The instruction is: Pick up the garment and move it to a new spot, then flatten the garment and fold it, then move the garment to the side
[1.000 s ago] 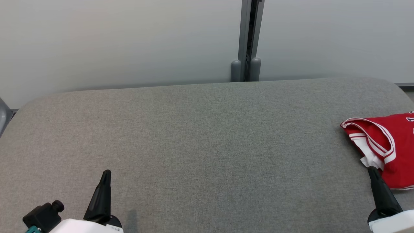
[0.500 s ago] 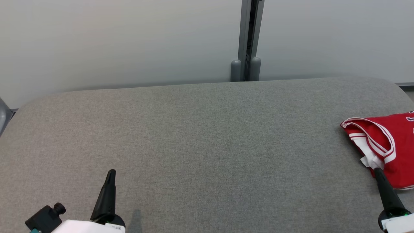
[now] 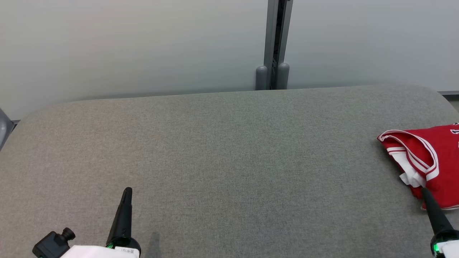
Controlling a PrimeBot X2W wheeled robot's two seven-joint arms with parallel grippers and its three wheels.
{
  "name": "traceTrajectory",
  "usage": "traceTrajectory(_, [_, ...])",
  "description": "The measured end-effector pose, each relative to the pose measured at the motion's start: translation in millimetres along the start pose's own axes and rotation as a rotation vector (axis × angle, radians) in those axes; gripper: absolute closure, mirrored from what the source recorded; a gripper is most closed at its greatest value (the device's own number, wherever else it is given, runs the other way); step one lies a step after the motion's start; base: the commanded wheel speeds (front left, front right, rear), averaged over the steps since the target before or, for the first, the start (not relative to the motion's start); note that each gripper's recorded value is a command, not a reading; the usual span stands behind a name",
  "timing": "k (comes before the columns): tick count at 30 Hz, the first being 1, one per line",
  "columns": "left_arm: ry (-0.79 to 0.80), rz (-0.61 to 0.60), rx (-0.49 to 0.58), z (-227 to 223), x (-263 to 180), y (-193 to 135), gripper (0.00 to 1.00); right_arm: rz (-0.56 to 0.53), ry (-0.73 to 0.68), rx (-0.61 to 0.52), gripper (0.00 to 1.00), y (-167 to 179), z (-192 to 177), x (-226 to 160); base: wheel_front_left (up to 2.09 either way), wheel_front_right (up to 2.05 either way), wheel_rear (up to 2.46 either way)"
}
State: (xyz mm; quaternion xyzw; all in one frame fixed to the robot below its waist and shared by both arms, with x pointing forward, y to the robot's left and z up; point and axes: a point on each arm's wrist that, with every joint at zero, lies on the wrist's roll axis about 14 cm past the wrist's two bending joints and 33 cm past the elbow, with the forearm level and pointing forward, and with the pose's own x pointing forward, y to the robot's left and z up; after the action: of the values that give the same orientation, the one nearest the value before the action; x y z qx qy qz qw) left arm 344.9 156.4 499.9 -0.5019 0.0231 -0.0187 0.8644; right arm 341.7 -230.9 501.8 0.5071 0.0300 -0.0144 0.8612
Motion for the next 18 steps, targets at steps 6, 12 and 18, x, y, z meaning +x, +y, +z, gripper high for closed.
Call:
traceTrajectory(6, [-0.003,-0.003,-0.065,-2.3,0.3,-2.1,1.00,0.001,-0.004,0.061,1.00,-2.0,3.2,-0.8,0.00,0.00,0.00])
traceTrajectory(12, [-0.007,-0.006,-0.121,-3.8,0.4,-4.0,1.00,0.005,-0.004,0.121,1.00,-3.3,5.0,-1.4,0.00,0.00,0.00])
traceTrajectory(18, [-0.009,-0.005,-0.176,-5.3,0.1,-4.6,1.00,0.006,-0.011,0.175,1.00,-5.4,8.4,-2.3,0.00,0.00,0.00])
